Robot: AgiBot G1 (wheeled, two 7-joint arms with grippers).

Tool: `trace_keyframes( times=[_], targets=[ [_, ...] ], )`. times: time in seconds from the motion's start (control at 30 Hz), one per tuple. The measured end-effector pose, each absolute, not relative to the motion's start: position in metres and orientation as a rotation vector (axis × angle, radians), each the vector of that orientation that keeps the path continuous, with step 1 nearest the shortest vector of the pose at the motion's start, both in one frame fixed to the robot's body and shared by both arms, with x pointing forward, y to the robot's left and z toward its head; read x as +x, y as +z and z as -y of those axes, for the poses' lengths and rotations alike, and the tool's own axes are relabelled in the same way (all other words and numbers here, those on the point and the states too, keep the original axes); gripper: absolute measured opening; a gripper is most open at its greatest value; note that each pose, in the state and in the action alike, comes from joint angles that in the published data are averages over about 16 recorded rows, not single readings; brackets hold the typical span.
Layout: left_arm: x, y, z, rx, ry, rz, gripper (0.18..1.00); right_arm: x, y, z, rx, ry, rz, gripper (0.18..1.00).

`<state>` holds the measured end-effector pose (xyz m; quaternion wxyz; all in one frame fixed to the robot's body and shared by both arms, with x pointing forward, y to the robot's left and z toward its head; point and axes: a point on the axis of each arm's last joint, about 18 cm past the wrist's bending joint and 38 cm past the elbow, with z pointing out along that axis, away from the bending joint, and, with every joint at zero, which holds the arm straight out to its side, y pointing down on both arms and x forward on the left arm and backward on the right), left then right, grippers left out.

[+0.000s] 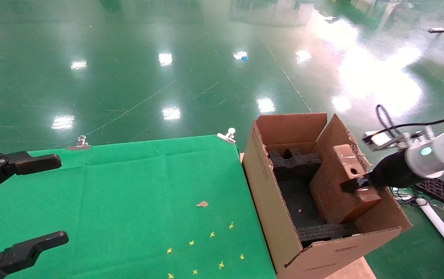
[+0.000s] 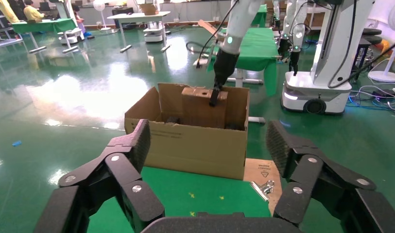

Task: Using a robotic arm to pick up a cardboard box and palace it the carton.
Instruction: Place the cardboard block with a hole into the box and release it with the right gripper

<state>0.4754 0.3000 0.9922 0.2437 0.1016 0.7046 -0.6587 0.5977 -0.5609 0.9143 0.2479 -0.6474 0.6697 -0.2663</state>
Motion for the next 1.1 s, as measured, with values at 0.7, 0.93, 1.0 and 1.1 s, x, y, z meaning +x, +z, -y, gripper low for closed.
trace_keyframes(
  times=[0.7, 0.93, 1.0, 1.1],
  targets=[
    [0.475, 0.992, -0.300, 0.278, -1.799, -1.925, 0.996, 0.633, 0.858, 0.550, -1.773, -0.777, -1.766, 0.317],
    [0.475, 0.992, -0.300, 0.278, -1.799, -1.925, 1.000, 0.632, 0.862, 0.553, -1.774, -0.784, -1.771, 0.340],
    [0.475, 0.992, -0.300, 0.278, -1.799, -1.925, 1.001, 0.632, 0.864, 0.554, -1.774, -0.785, -1.776, 0.359],
    [0.475, 0.992, -0.300, 0.278, -1.799, -1.925, 1.001, 0.632, 0.866, 0.555, -1.773, -0.788, -1.780, 0.387]
  ],
)
